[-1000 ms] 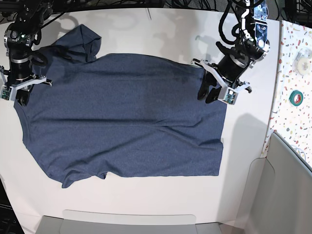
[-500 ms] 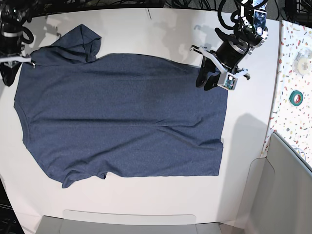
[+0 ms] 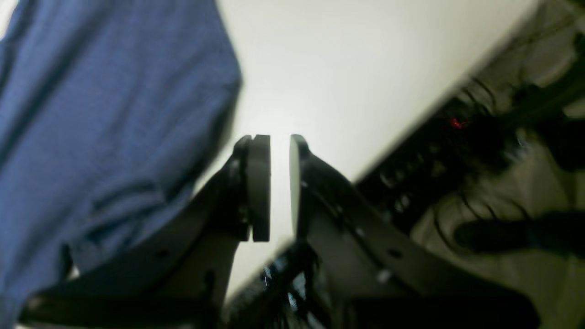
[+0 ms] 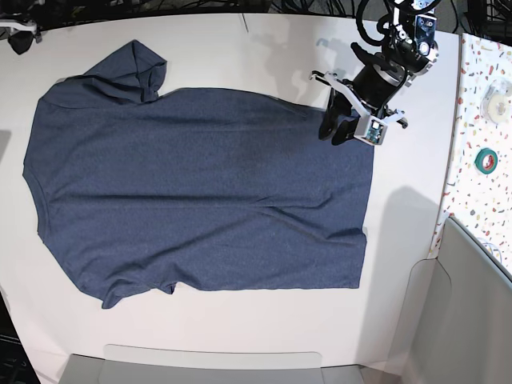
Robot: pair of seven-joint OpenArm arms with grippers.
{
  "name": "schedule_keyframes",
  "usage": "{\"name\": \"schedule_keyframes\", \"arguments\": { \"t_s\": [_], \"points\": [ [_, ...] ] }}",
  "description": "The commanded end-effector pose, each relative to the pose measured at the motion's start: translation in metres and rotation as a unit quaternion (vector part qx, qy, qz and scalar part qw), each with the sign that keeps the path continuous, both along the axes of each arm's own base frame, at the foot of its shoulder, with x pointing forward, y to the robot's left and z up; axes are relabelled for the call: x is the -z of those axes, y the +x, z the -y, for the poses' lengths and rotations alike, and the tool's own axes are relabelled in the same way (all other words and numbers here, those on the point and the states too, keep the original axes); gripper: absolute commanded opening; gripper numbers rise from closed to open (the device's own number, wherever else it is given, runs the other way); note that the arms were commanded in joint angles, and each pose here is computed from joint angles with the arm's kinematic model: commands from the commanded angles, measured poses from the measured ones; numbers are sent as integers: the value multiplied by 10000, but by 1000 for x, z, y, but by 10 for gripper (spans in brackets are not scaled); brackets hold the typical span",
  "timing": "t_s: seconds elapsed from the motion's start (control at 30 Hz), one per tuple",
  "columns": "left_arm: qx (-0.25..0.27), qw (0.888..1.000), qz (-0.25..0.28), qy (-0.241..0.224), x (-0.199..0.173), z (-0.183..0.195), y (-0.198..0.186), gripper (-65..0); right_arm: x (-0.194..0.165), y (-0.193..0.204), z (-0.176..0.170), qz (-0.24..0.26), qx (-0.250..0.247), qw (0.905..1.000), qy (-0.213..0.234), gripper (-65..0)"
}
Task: Layout the t-shirt on the table in an organized manner, then fold the t-shirt properly
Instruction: 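Release the shirt and lift both grippers away from it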
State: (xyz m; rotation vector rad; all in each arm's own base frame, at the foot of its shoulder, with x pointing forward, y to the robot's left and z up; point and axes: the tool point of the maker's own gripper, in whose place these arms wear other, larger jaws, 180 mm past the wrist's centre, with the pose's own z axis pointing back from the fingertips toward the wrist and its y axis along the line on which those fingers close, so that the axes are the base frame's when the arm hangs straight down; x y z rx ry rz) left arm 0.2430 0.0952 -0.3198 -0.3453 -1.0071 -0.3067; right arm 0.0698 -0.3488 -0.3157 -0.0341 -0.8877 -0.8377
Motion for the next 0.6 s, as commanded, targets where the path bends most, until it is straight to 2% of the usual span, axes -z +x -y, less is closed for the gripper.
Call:
{"name": "schedule_keyframes", "arguments": {
  "t_s": [0.0,0.2,0.33,0.4,0.57],
  "points": [
    [14,9998,205,-78,-11,2,3,-509,2,0,-1,75,-36,9999,82,-569],
    [15,9999,129,-71,-7,1,-1,-509,60,-6,-23,130,65,9913,1311,-567],
    [18,9999,121,-64,-6,1,-2,-509,97,5,-58,6,-242,9783,2060,-567],
    [18,9999,121,-64,-6,1,-2,-509,105,15,-75,1,-480,9722,2292,-567],
    [18,9999,121,-64,-6,1,-2,-509,95,36,-104,331,-982,9607,2576,-567]
  ]
}}
